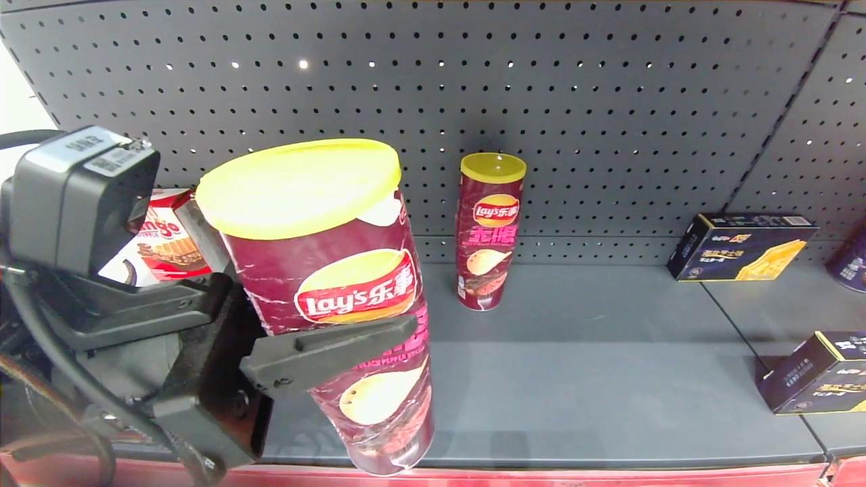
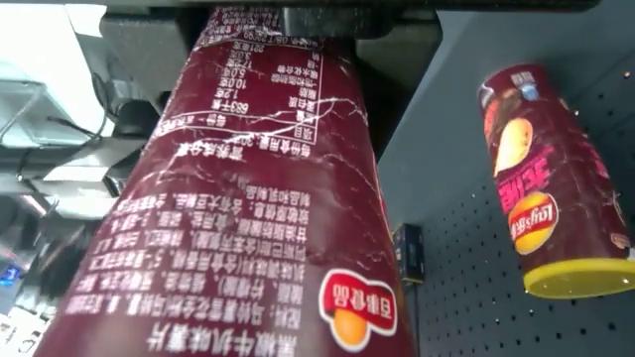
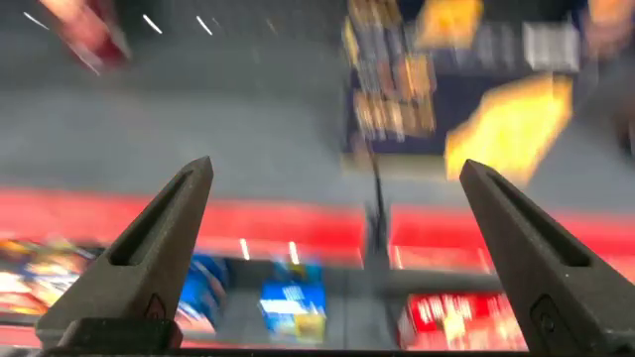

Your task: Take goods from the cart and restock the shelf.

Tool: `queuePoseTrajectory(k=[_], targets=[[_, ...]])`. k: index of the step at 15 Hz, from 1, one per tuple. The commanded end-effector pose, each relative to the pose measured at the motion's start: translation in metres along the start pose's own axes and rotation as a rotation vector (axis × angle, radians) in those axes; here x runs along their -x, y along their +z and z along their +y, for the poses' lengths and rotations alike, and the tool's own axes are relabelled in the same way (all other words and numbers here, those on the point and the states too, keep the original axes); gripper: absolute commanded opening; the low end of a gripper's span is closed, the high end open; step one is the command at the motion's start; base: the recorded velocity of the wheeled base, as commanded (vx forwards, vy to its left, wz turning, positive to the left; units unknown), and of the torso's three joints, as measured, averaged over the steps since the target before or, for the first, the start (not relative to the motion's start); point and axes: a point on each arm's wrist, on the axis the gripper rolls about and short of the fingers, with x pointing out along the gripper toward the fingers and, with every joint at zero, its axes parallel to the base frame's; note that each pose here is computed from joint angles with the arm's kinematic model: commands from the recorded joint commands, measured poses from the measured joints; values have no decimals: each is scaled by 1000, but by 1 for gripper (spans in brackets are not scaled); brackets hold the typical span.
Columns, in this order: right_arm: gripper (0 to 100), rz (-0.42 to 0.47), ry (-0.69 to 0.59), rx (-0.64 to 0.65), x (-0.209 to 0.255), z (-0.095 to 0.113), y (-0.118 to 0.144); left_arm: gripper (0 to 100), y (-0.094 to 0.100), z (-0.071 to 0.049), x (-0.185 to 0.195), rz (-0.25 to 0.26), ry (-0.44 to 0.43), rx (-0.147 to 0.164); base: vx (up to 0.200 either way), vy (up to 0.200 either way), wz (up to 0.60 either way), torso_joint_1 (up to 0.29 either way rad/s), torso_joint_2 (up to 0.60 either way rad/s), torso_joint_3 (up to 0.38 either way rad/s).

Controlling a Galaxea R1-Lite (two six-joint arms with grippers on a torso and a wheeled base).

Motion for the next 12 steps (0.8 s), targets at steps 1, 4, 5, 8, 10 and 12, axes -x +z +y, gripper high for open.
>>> queuePoseTrajectory(k=[1,4,5,8,10,12], targets=[[100,119,244,1,-73,4,90,0,1,9,-8,3,2,3,0,0,0,0,0,0],[100,160,316,54,-115,11,109,0,4,9,-8,-5,7,3,0,0,0,0,0,0],[100,140,386,59,-127,16,112,0,6,9,-8,-9,7,1,0,0,0,0,0,0],[100,179,453,45,-171,27,112,0,27,7,-7,-10,-1,32,0,0,0,0,0,0],[100,167,507,27,-199,38,109,0,33,10,-7,14,-12,50,0,0,0,0,0,0],[100,155,577,27,-227,45,105,0,33,11,-7,15,-20,50,0,0,0,0,0,0]])
